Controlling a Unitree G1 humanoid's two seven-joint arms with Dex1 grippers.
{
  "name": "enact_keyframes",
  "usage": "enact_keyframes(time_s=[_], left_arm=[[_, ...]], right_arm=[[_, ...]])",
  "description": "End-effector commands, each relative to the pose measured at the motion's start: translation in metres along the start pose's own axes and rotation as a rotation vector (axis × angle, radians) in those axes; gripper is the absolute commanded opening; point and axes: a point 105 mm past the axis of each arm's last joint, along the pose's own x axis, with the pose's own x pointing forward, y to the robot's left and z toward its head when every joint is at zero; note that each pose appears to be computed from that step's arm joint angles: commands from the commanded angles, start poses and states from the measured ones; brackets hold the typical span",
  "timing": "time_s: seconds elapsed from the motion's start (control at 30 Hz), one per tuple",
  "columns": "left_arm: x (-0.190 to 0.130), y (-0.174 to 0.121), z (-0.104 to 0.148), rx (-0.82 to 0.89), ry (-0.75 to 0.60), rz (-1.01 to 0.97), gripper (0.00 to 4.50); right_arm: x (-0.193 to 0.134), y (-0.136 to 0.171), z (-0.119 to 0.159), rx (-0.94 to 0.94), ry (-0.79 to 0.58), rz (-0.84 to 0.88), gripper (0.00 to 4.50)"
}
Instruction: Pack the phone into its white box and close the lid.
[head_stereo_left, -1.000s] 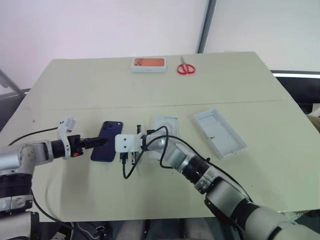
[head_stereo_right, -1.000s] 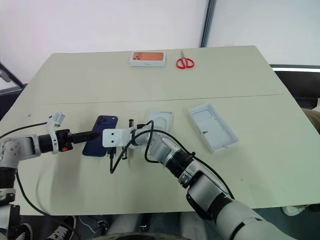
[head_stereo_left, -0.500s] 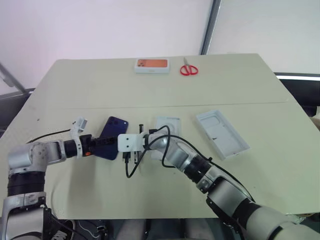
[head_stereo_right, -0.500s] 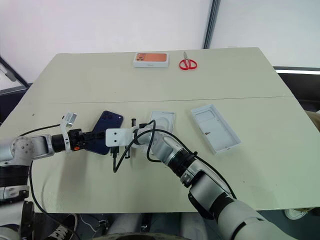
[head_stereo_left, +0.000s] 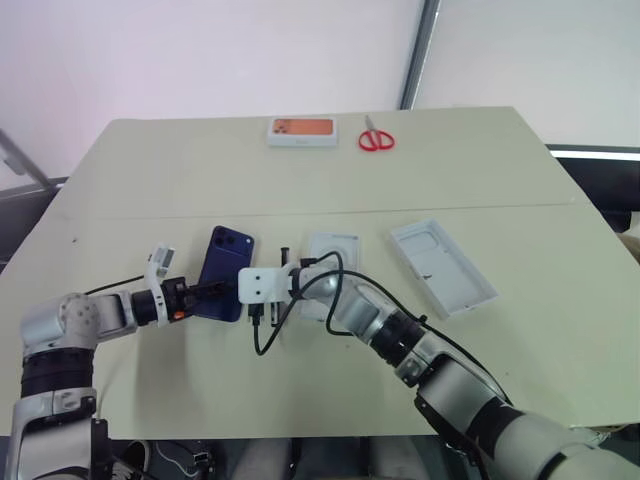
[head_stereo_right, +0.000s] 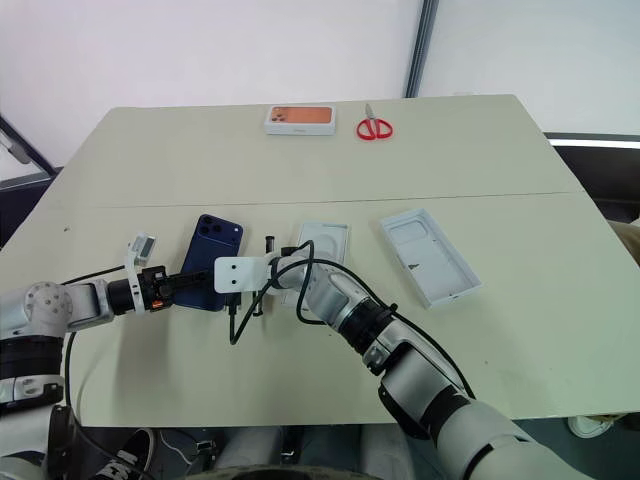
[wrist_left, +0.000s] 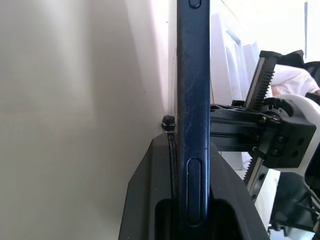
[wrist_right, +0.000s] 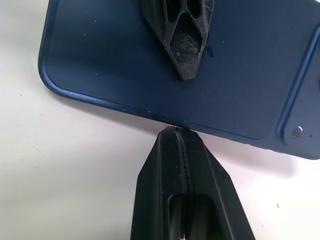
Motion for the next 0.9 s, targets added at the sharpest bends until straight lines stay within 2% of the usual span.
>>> enact_keyframes(time_s=[0.03,0.13,0.37,0.47,0.57,0.63,0.67,0.8,0.9], left_arm=[[0.007,0.008,-0.023,-0.068,0.068,0.021,0.03],[0.007,0.004,-0.019,-0.09,0.023,-0.011,0.03],[-0.004,-0.022,0.016,-0.164,-0.198,-0.202,0.03],[-0.005,-0.032,0.02,-0.183,-0.233,-0.27,0.0],[-0.003,-0.038,0.021,-0.188,-0.254,-0.305,0.0],[0.0,-0.04,0.021,-0.181,-0.256,-0.297,0.0],[0.003,-0.042,0.021,-0.177,-0.246,-0.302,0.0],[0.008,-0.051,0.02,-0.153,-0.238,-0.315,0.0],[0.009,-0.056,0.019,-0.15,-0.234,-0.332,0.0]], right_arm=[[-0.002,-0.003,-0.002,-0.004,0.007,-0.02,0.0],[-0.007,-0.007,0.001,0.018,-0.031,-0.039,0.0],[-0.059,-0.038,0.047,0.381,-0.441,-0.05,0.0],[-0.075,-0.039,0.052,0.436,-0.488,-0.016,1.27],[-0.087,-0.045,0.049,0.441,-0.48,-0.051,2.89],[-0.095,-0.04,0.043,0.369,-0.439,-0.044,3.9],[-0.102,-0.029,0.032,0.328,-0.392,-0.01,4.38],[-0.127,0.012,-0.02,0.249,-0.171,0.099,4.38],[-0.141,0.029,-0.034,0.291,-0.134,0.124,4.38]])
